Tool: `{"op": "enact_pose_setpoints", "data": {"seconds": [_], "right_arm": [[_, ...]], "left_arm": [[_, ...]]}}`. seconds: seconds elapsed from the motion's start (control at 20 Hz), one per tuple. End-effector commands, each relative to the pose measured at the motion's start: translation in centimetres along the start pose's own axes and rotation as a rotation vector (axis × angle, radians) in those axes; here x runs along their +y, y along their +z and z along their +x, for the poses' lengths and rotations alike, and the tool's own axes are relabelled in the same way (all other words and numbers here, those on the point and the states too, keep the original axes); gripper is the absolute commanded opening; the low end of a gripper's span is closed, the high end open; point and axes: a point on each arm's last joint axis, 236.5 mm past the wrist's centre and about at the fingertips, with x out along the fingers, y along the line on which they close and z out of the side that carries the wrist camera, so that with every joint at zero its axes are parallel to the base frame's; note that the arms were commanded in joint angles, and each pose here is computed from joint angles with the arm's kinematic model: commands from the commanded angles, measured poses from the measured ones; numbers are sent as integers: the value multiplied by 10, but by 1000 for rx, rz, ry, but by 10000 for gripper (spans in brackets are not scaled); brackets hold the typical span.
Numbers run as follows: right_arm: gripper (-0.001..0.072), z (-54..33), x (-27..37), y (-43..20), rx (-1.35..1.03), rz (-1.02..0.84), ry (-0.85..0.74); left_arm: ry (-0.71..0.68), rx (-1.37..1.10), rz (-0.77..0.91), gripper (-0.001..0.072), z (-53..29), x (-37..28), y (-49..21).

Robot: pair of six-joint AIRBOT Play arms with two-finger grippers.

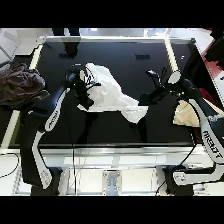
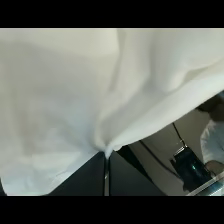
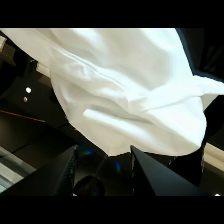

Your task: Fold the shirts.

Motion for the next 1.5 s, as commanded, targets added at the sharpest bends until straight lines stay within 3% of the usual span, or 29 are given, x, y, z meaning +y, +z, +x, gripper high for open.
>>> {"op": "enact_pose_setpoints", "data": {"seconds": [0.0,0.3,0.75,1.2,1.45], "right_arm": [[366,0,2,-9,38,-1,9],[394,21,-35,-49,139,46,-78],[398,37,-74,11,-167,140,-204],[397,35,-68,32,-264,190,-165],[375,54,-83,17,-189,193,-197]], "left_arm": [[56,-51,5,11,-23,4,2],[171,-227,16,11,-82,7,15],[167,-224,-4,11,-86,2,12],[166,-225,-4,11,-86,2,12],[166,-225,-4,11,-86,2,12]]}}
